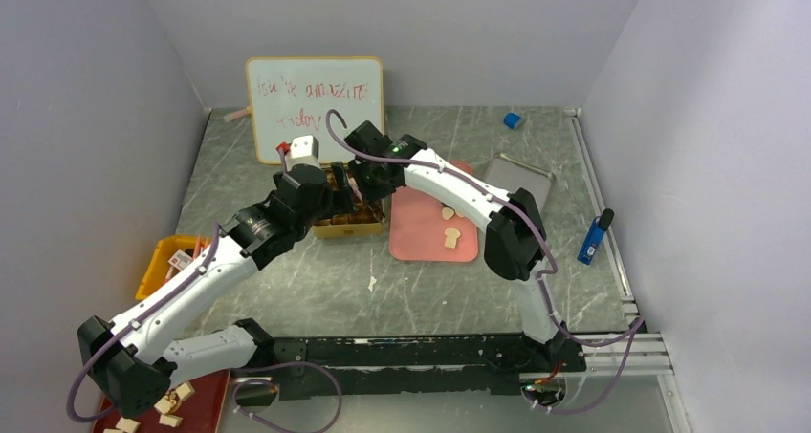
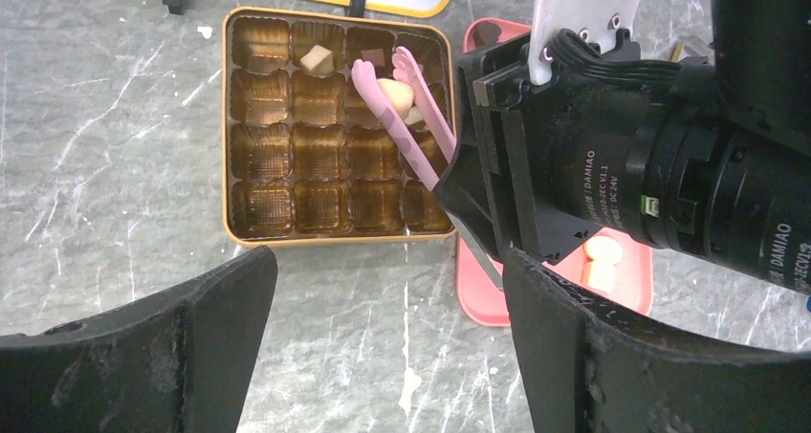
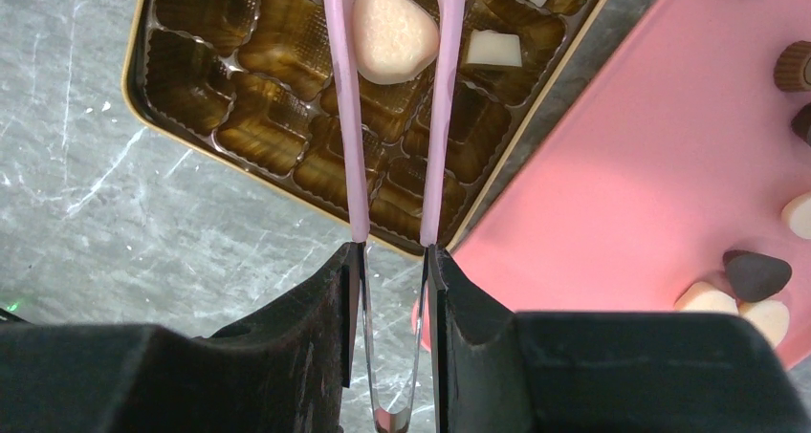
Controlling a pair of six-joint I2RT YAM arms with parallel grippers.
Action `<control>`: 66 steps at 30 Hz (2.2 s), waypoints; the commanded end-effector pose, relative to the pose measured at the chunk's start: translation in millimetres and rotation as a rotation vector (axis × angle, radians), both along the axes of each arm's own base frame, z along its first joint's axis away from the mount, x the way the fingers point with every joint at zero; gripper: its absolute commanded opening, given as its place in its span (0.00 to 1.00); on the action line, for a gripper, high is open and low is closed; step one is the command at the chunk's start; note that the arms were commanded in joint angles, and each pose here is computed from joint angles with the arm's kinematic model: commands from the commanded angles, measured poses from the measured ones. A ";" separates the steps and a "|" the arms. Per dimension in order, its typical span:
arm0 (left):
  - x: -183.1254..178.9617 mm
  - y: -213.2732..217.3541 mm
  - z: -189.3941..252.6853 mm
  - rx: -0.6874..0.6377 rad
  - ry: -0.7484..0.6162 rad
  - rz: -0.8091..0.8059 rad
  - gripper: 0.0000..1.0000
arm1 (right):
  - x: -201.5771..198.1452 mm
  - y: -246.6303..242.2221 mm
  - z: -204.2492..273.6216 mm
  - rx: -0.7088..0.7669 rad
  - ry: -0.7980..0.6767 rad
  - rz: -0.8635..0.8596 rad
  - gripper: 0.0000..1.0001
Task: Pack the chocolate
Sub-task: Pick up the fake chocolate from the plate, then place the fake chocolate in the packing box.
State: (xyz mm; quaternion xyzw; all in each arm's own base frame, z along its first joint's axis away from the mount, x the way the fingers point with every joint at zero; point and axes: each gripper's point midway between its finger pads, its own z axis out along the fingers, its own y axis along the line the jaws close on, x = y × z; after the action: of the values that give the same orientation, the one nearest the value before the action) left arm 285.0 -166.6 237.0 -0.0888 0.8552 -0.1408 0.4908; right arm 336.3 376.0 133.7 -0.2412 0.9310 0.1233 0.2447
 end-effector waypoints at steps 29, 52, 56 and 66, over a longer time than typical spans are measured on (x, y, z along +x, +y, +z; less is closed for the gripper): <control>3.4 1.2 6.3 0.008 -0.025 0.011 0.93 | 9.3 16.3 7.6 0.042 -0.042 0.024 0.37; 6.6 -4.1 6.2 0.007 -0.026 -0.005 0.93 | 22.9 -15.3 34.4 0.032 -0.120 -0.053 0.36; 7.1 -7.1 5.9 0.002 -0.023 -0.015 0.93 | 23.9 -40.3 38.6 0.020 -0.132 -0.102 0.35; 9.7 -17.0 -0.8 0.005 -0.006 -0.055 0.93 | 4.4 -107.6 32.5 -0.013 -0.128 -0.225 0.35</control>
State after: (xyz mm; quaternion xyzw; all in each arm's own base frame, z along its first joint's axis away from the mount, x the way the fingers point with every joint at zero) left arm 289.2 -172.4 224.3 -0.0737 0.8654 -0.1310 0.4781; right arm 340.1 284.4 147.9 -0.1754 0.9420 0.0695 0.2776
